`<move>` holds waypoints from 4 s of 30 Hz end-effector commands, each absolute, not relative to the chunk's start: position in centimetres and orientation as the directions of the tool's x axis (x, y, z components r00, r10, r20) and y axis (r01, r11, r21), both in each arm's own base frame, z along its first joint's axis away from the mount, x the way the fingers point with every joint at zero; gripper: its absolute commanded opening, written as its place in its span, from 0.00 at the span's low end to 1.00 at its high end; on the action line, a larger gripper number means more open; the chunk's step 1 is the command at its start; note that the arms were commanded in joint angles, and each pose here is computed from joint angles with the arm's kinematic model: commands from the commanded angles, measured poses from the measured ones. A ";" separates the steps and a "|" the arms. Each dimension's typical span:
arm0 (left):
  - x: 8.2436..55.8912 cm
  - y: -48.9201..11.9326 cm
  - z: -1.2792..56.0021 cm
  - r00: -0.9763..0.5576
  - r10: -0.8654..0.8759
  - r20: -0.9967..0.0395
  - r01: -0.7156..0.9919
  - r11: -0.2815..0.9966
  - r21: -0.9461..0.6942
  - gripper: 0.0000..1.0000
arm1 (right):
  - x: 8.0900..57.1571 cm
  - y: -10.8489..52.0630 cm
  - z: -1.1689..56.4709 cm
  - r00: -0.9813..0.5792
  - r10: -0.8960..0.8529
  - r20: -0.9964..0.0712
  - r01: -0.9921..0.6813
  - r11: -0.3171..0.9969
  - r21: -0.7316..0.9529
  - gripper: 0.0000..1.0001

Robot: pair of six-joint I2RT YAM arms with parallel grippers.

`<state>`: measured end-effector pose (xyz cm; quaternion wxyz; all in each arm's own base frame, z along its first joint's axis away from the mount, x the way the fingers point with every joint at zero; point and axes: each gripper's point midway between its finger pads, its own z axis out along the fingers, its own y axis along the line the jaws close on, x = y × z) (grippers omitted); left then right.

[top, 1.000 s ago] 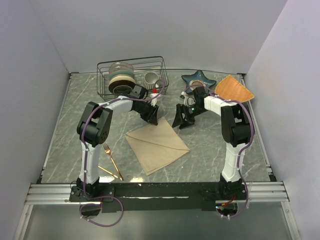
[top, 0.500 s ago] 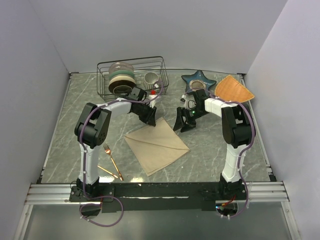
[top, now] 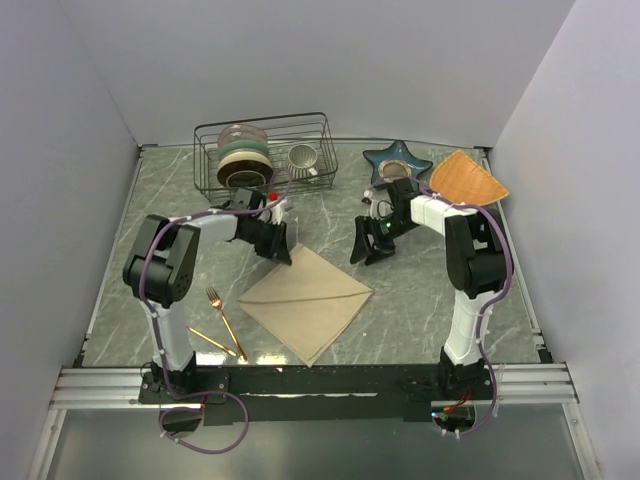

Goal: Fold the napkin into a case and place the utensils inside
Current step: Pick up the upper triangle-folded napkin from the center of the board.

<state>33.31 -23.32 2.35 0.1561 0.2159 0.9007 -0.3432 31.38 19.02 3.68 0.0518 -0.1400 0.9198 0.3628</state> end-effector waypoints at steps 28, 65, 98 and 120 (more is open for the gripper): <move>36.4 -21.5 7.9 -0.802 0.120 -0.585 0.556 0.508 -0.658 0.79 | 32.8 31.1 4.8 -0.872 -0.352 -0.341 -0.486 0.534 0.691 0.08; 33.1 -22.8 6.7 -0.781 0.232 -0.581 0.625 0.292 -0.724 0.11 | 32.2 30.2 8.2 -0.794 -0.400 -0.457 -0.607 0.512 0.608 0.54; 31.0 -21.9 11.4 -0.468 0.294 -0.834 0.884 0.130 -0.450 0.01 | 26.1 22.1 0.9 -0.831 -0.515 -0.212 -0.485 0.483 0.729 0.67; 31.2 -21.1 13.4 -0.431 0.283 -0.857 0.902 0.118 -0.415 0.01 | 25.6 21.6 0.6 -0.847 -0.503 -0.172 -0.443 0.491 0.750 0.48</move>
